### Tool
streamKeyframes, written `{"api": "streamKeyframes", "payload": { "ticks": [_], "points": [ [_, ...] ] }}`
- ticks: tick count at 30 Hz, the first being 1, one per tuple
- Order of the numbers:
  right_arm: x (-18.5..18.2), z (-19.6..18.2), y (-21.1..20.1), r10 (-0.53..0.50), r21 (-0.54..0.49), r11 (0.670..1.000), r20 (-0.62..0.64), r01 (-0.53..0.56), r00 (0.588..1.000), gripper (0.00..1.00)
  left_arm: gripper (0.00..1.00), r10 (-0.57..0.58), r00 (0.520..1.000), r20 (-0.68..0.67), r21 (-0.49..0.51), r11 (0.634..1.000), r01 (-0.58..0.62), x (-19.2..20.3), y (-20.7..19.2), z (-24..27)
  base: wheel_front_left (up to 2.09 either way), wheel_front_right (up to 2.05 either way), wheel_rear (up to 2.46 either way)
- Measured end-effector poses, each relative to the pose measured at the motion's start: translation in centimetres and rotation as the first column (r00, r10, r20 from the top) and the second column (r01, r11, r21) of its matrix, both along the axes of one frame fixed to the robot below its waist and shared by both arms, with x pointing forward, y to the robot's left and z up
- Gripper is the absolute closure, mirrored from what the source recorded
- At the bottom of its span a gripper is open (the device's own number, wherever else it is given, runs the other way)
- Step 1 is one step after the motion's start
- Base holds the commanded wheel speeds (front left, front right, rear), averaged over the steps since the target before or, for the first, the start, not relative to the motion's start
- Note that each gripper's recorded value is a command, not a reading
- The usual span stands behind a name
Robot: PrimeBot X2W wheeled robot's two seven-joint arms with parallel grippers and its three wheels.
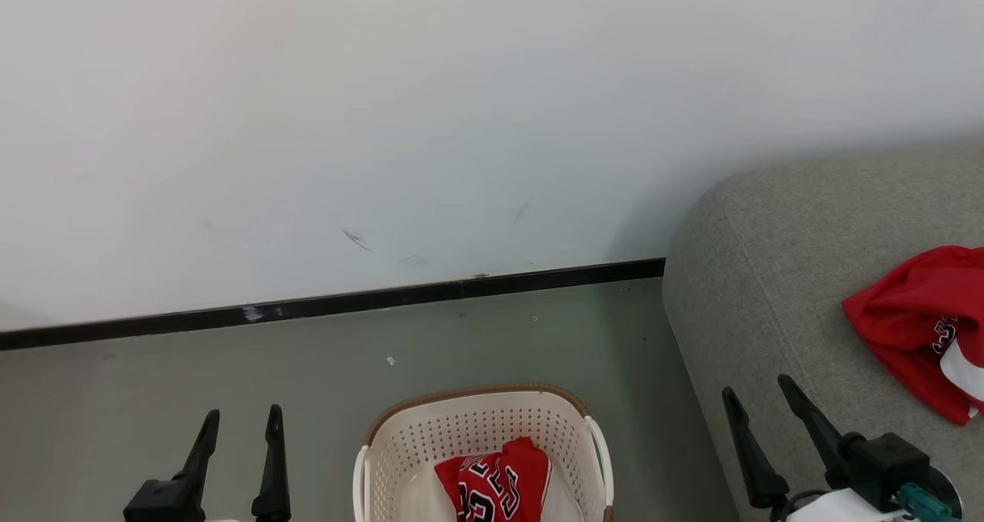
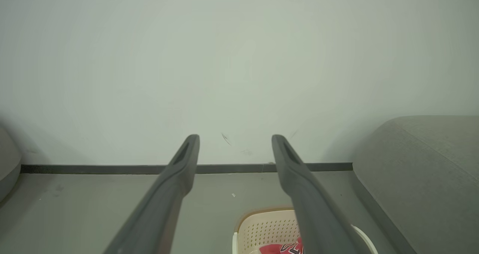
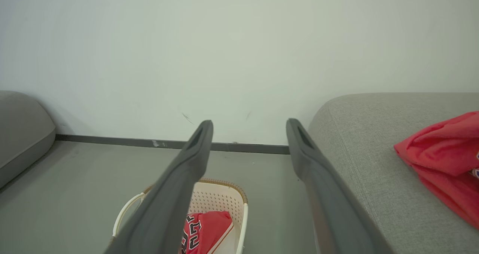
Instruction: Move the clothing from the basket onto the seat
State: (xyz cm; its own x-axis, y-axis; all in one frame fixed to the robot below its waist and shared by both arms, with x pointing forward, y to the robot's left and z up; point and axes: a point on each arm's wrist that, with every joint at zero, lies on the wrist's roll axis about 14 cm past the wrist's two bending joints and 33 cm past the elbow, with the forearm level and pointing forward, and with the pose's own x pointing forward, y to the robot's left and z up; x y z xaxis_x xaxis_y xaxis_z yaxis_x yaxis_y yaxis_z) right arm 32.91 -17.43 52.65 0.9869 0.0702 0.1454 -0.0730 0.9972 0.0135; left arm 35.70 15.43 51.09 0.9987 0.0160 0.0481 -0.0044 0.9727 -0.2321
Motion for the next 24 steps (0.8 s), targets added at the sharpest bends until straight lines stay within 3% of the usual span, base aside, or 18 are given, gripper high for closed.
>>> {"api": "streamKeyframes", "payload": {
  "ticks": [24],
  "points": [
    [-0.4,-0.1,0.1,0.002,-0.008,1.0,-0.005,-0.002,1.0,0.0,0.0,0.001,1.0,-0.021,0.004,1.0,-0.001,-0.3,0.3,-0.8,0.0,0.0,0.0]
  ]
}}
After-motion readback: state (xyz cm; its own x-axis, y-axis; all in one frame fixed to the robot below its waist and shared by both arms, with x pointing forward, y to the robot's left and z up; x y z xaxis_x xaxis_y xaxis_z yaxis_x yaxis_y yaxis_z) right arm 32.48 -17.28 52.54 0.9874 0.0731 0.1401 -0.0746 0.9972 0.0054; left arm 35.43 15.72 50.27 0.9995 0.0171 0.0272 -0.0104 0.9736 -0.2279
